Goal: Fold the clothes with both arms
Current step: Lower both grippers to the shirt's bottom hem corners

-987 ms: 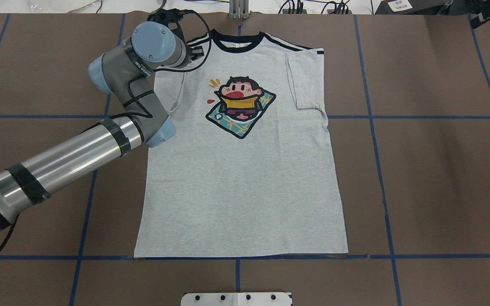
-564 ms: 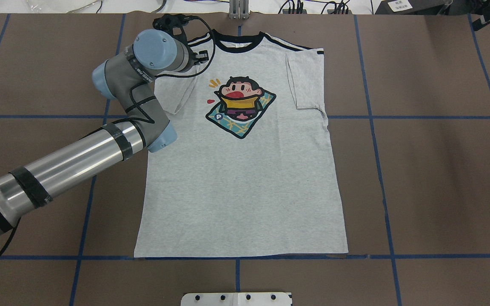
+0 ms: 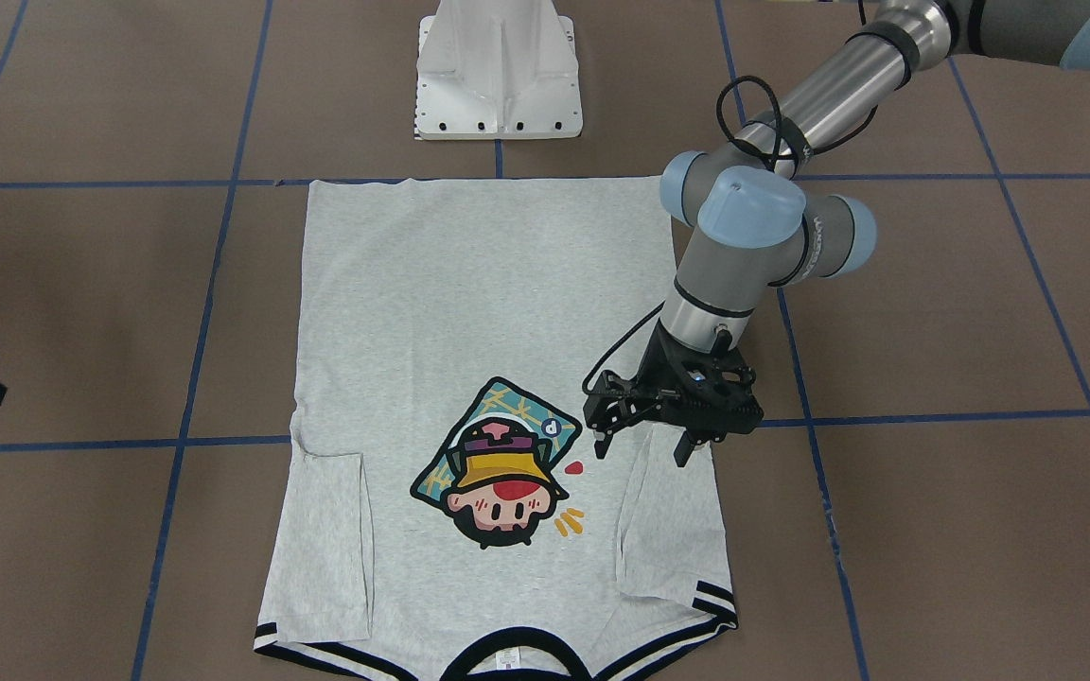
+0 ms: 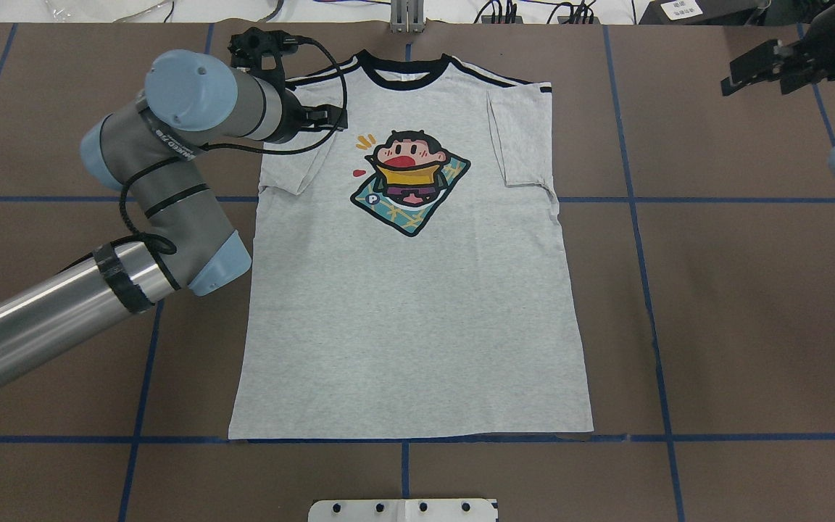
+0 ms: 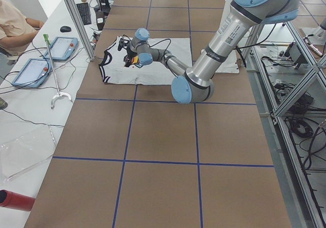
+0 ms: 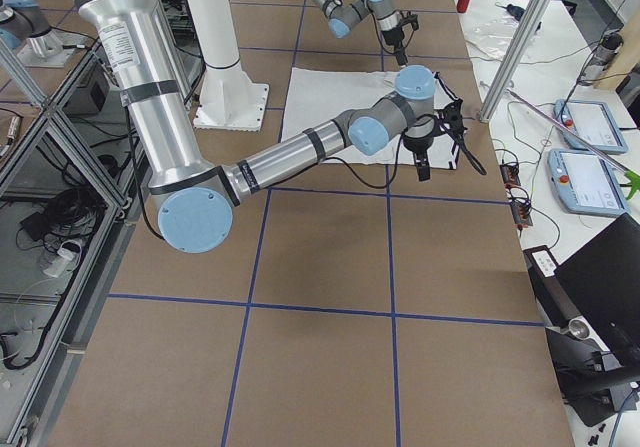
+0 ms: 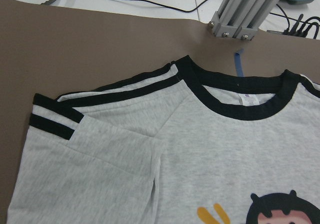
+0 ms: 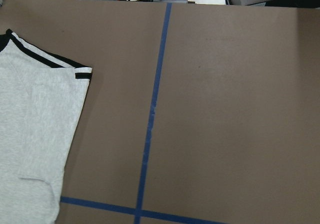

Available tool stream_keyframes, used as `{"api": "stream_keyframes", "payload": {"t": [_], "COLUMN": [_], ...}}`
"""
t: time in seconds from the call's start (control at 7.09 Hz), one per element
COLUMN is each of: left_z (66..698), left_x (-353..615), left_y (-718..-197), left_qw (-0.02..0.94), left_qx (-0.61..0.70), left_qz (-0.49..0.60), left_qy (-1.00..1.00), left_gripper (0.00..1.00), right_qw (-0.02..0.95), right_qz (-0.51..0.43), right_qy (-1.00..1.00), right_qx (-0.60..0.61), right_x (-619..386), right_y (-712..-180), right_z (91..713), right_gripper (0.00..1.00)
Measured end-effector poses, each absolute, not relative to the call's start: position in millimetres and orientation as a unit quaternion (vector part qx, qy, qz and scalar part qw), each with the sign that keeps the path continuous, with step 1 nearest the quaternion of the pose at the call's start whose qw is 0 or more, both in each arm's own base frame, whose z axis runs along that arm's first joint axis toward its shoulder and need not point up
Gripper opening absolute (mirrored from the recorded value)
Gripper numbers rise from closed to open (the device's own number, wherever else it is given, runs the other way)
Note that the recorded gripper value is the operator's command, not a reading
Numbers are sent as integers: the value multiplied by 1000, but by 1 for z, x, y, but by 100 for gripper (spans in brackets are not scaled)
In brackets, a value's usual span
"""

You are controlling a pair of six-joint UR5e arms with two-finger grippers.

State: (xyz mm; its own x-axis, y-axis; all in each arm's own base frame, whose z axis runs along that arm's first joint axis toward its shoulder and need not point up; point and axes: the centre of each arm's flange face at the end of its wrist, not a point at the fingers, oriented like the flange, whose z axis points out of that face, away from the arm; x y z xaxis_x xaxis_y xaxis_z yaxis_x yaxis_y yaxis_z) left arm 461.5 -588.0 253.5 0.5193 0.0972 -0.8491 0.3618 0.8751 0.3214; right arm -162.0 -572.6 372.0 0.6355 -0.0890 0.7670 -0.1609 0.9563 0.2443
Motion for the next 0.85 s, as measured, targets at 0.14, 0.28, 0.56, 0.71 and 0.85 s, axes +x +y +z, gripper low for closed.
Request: {"api": "stream_keyframes", "payload": {"t": [0.14, 0.28, 0.56, 0.71, 0.85], "left_z": [247, 245, 270, 288, 305], "left_x": [438, 423, 402, 398, 402], "left_y": [-555, -510, -414, -367, -326], "left_qw": [833, 823, 817, 817, 815], "left_qx": [231, 221, 173, 147, 117], "left_qz": [-66, -49, -61, -75, -98], "left_qy": [499, 520, 547, 552, 559], "left_gripper": [100, 100, 97, 84, 72], "right_qw": [890, 887, 872, 862, 851], "right_qz": [42, 63, 116, 141, 161], "right_qy": [-431, -436, -461, -474, -489], "right_qx": [143, 139, 116, 111, 102], "right_x": [-204, -242, -295, -314, -322], "right_y": [-522, -461, -369, -332, -298], "right_z": [350, 332, 309, 317, 333], "right_gripper": [100, 100, 100, 99, 97]}}
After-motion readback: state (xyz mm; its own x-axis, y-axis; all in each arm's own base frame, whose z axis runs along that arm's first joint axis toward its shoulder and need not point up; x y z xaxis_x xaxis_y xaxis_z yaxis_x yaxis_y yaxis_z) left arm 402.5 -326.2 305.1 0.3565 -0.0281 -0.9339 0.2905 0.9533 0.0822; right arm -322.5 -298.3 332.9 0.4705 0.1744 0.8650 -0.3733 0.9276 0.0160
